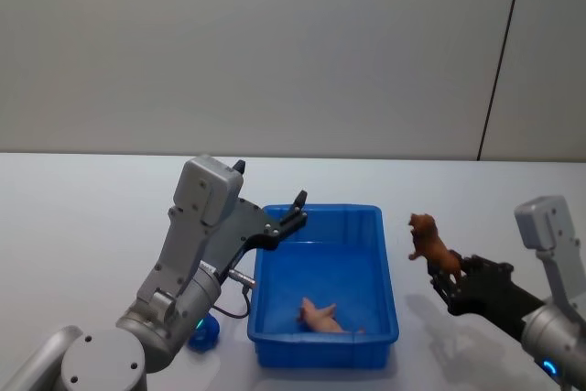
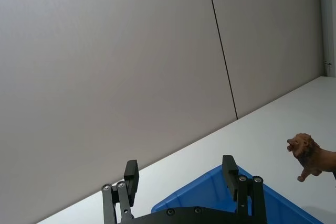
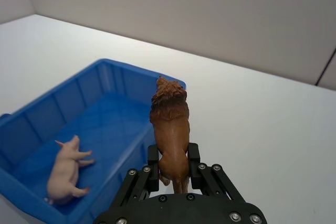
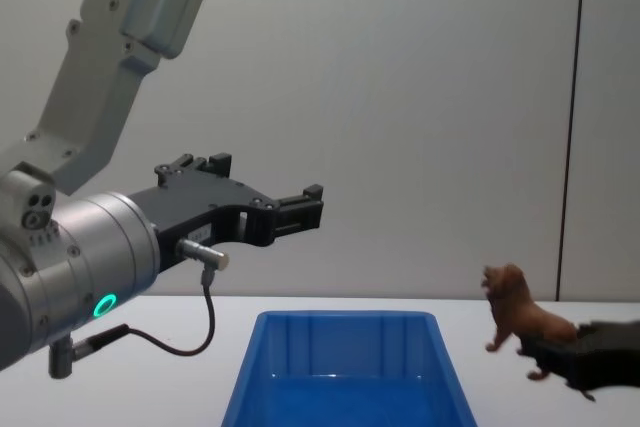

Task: Pick up the two dolls from the table and place them into the box.

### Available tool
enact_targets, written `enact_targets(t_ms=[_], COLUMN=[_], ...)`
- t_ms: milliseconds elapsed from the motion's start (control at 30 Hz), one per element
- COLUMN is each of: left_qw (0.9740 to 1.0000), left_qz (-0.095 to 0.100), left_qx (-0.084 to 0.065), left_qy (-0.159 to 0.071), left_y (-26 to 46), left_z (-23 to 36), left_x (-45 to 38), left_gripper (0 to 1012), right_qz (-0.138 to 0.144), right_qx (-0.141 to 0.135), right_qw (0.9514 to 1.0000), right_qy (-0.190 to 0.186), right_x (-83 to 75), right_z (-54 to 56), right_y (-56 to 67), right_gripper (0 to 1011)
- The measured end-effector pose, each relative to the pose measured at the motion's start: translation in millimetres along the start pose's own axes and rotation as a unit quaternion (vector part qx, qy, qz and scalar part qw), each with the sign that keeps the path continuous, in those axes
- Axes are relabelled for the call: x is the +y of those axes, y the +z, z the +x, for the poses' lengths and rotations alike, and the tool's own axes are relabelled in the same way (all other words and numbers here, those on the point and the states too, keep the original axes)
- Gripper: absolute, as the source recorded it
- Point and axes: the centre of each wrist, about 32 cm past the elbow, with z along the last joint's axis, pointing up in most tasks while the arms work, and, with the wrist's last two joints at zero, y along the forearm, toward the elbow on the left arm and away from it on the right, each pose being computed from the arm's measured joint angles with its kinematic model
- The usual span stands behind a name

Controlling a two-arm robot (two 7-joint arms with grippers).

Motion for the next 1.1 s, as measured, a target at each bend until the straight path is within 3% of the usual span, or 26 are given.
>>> enact_targets(t_ms=[367, 733, 900, 1100], left_qw=[1.0, 1.0, 1.0, 1.0], left_qz=[0.0, 0.0, 0.0, 0.0], left_qx=[0.0, 0.0, 0.0, 0.0], left_qy=[0.0, 0.0, 0.0, 0.0], left_y=[0.0, 0.0, 0.0, 0.0], left_z=[0.0, 0.0, 0.0, 0.0], left_x=[0.0, 0.0, 0.0, 0.0], left_gripper=[1001, 1001, 1001, 1001], right_qz=[0.012, -0.011, -0.02, -0.023], right_qx=[-0.013, -0.012, -0.011, -0.009], right_qw=[0.9985, 0.9969, 0.9962, 0.9958], right_qy=[0.052, 0.077, 0.084, 0.088], right_x=[12.3, 36.1, 45.4, 50.8], right_z=[-7.1, -16.6, -21.0, -23.1], right_y=[22.9, 30.0, 31.1, 31.5], right_gripper=[304, 317, 441, 688])
